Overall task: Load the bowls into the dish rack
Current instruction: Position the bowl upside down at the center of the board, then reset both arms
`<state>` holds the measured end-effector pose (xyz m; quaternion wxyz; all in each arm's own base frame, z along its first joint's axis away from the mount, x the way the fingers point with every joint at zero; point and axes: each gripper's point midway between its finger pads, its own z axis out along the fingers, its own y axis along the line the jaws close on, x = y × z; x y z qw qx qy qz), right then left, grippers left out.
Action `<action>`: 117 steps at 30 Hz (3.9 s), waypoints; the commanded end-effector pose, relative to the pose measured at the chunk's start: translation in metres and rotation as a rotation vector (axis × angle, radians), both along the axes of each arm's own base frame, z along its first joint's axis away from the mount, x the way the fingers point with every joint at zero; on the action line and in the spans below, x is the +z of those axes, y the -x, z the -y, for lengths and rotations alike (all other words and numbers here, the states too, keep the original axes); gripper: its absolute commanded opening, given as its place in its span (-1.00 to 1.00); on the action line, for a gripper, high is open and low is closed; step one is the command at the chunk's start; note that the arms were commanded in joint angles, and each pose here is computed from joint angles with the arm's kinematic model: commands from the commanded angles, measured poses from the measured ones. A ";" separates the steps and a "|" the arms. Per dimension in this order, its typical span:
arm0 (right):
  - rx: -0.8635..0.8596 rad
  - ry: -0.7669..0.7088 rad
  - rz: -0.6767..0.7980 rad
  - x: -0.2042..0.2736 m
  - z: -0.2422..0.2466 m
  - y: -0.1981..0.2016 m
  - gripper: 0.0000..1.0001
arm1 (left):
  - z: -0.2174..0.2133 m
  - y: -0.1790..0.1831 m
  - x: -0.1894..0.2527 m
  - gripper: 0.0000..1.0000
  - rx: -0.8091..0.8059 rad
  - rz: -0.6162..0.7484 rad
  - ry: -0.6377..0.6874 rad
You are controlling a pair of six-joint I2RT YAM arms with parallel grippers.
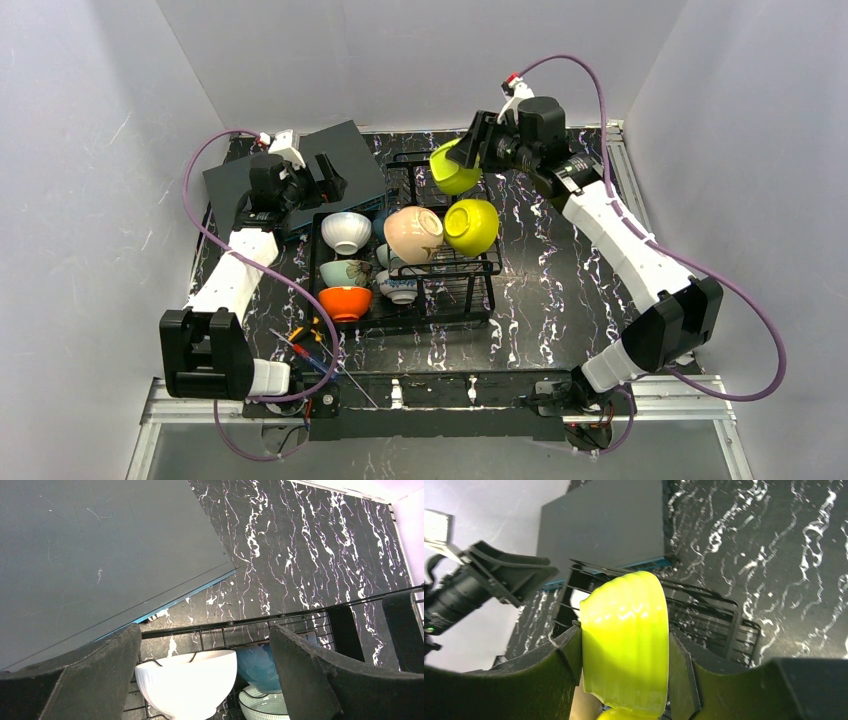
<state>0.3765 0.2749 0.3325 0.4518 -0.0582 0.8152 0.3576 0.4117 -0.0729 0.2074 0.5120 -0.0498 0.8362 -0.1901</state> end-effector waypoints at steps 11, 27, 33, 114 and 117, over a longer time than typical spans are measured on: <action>-0.133 0.121 -0.003 -0.027 0.036 -0.003 -0.97 | 0.004 -0.001 0.003 0.95 -0.022 0.012 0.012; -0.211 0.105 0.025 -0.026 0.049 -0.002 0.06 | 0.010 -0.001 0.004 0.95 -0.053 0.012 0.028; -0.221 0.104 0.032 -0.022 0.051 -0.002 0.48 | 0.014 0.000 0.007 0.95 -0.075 0.024 0.035; -1.034 0.659 0.152 -0.207 0.284 0.065 0.97 | -0.138 0.087 -0.019 0.96 0.668 0.155 -0.355; -1.016 0.684 0.145 -0.215 0.286 0.067 0.97 | -0.153 0.111 -0.035 0.96 0.759 0.140 -0.372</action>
